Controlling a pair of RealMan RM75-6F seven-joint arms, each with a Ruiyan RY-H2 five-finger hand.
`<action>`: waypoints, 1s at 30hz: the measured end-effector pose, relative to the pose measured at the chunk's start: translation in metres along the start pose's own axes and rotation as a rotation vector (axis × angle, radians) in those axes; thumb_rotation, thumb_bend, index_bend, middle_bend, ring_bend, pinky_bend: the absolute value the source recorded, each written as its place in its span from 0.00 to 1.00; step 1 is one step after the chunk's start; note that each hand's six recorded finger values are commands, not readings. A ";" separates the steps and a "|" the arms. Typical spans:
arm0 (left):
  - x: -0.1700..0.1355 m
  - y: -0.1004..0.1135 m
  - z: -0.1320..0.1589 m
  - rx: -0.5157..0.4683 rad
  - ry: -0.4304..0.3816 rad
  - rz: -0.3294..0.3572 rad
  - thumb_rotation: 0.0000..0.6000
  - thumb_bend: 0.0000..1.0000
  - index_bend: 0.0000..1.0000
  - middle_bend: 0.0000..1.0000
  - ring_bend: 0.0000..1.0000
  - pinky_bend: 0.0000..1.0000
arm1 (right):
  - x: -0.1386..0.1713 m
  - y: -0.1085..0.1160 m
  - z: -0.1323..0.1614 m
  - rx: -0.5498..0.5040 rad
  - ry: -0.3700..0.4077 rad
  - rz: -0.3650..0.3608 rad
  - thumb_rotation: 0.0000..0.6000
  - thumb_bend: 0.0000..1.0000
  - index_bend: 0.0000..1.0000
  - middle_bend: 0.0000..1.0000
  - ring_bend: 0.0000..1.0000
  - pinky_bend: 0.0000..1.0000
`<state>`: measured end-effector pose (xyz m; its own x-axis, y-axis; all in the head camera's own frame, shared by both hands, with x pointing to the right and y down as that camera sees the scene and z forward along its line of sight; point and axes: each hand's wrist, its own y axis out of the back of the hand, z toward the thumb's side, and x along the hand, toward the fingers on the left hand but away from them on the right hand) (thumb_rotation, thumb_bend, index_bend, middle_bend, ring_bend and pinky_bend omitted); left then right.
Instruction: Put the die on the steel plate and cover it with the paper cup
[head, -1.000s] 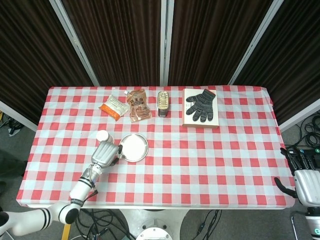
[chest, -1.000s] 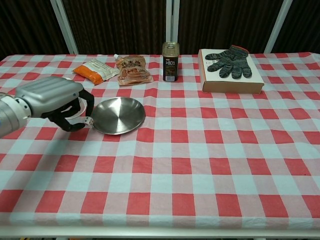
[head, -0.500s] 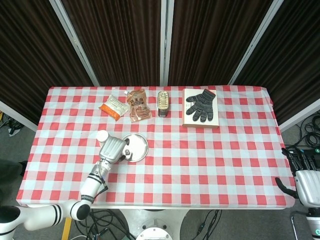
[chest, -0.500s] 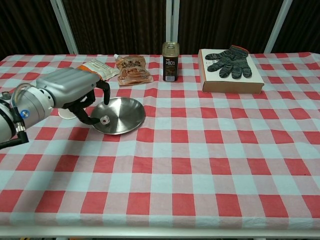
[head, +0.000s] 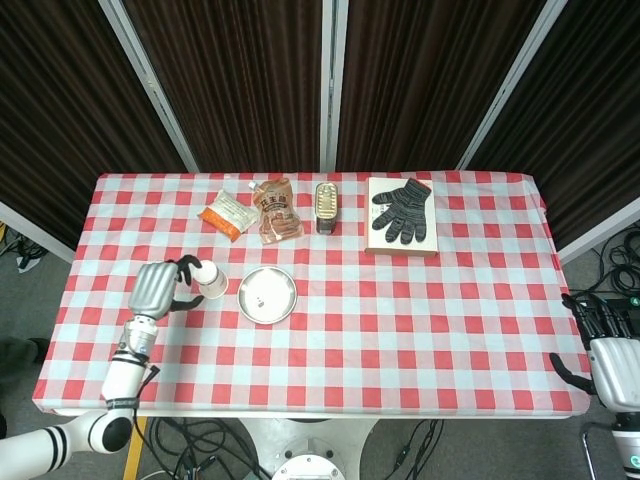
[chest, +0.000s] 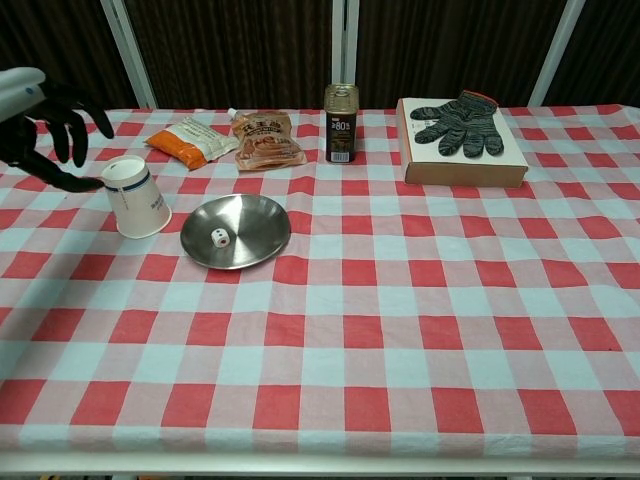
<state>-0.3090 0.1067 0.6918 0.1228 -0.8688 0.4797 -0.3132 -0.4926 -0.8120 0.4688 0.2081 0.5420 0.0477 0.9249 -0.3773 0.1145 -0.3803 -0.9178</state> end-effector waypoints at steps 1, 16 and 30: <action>0.001 0.002 -0.005 -0.034 0.011 0.000 1.00 0.15 0.29 0.25 0.20 0.37 | 0.000 0.000 0.000 0.001 0.002 -0.001 1.00 0.21 0.01 0.18 0.00 0.10; 0.035 -0.032 -0.043 -0.280 0.096 -0.126 1.00 0.12 0.25 0.14 0.09 0.20 | 0.004 0.003 -0.001 0.011 -0.014 -0.007 1.00 0.22 0.01 0.18 0.00 0.10; 0.042 -0.051 -0.038 -0.413 0.116 -0.199 1.00 0.13 0.31 0.16 0.09 0.20 | 0.003 0.001 -0.001 0.012 -0.018 -0.001 1.00 0.22 0.02 0.19 0.00 0.10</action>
<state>-0.3240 0.0970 0.7659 0.1198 -0.7369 0.6653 -0.6457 -0.5668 -0.5117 0.4702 0.2103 0.5398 0.0297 0.9253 -0.3782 0.1031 -0.3792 -0.9196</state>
